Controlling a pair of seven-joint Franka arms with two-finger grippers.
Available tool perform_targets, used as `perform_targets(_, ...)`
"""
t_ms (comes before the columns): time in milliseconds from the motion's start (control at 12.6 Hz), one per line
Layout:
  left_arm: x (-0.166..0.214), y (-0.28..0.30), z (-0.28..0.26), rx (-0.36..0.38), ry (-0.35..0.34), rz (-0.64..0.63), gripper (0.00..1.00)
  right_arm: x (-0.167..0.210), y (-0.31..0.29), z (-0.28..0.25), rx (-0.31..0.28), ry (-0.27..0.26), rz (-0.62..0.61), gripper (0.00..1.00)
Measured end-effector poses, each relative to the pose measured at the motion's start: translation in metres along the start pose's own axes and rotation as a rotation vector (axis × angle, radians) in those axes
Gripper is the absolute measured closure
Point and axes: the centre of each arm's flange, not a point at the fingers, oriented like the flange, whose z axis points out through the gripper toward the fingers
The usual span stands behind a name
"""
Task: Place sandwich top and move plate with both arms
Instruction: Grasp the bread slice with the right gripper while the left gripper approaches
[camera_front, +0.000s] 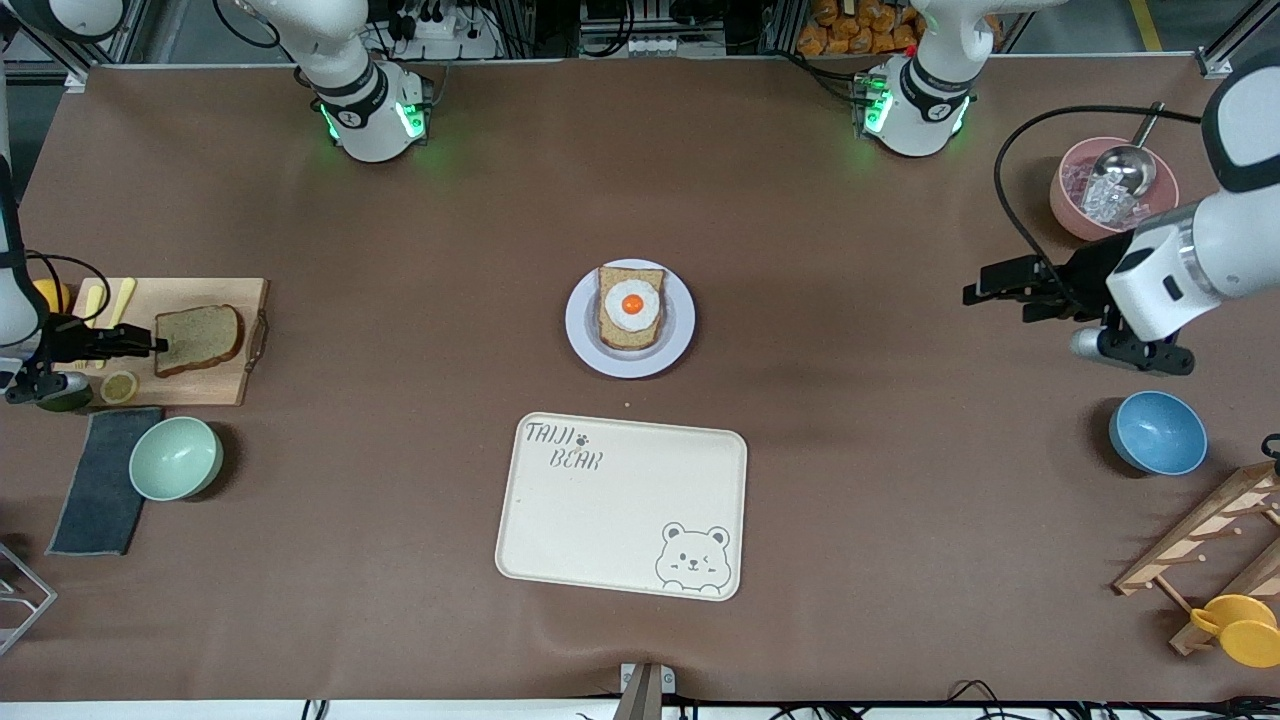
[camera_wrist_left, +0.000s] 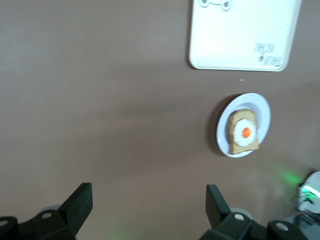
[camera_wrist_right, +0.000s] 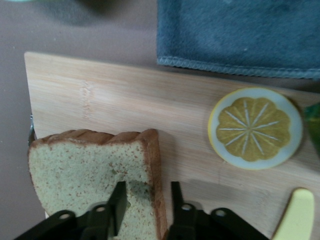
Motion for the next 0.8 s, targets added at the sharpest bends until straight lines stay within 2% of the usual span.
perform_targets(80, 0.006, 0.0, 0.011, -0.032, -0.014, -0.001, 0.0, 0.0, 0.0, 0.002, 0.002, 0.001, -0.008, 0.6)
perform_targets(159, 0.01, 0.002, 0.022, -0.061, -0.03, -0.002, 0.0, 0.0, 0.0, 0.002, 0.003, 0.003, -0.012, 0.68)
perform_targets(239, 0.013, 0.004, 0.031, -0.081, -0.045, -0.001, 0.0, 0.0, 0.0, 0.002, 0.002, 0.004, -0.018, 0.68)
perform_targets(318, 0.013, 0.009, 0.04, -0.093, -0.059, 0.004, 0.0, 0.0, 0.0, 0.002, 0.003, 0.006, -0.033, 0.77)
perform_targets(398, 0.014, 0.015, 0.049, -0.097, -0.062, 0.011, 0.0, -0.001, 0.001, 0.003, 0.004, 0.015, -0.049, 0.85)
perform_targets(477, 0.014, 0.022, 0.059, -0.096, -0.061, 0.02, 0.0, -0.003, 0.004, 0.003, 0.01, 0.027, -0.065, 0.85)
perform_targets(636, 0.014, 0.032, 0.081, -0.092, -0.057, 0.032, 0.0, -0.005, 0.005, 0.004, 0.019, 0.04, -0.083, 0.96)
perform_targets(795, 0.013, 0.04, 0.103, -0.096, -0.051, 0.037, 0.0, -0.004, 0.003, 0.003, 0.025, 0.037, -0.093, 0.96)
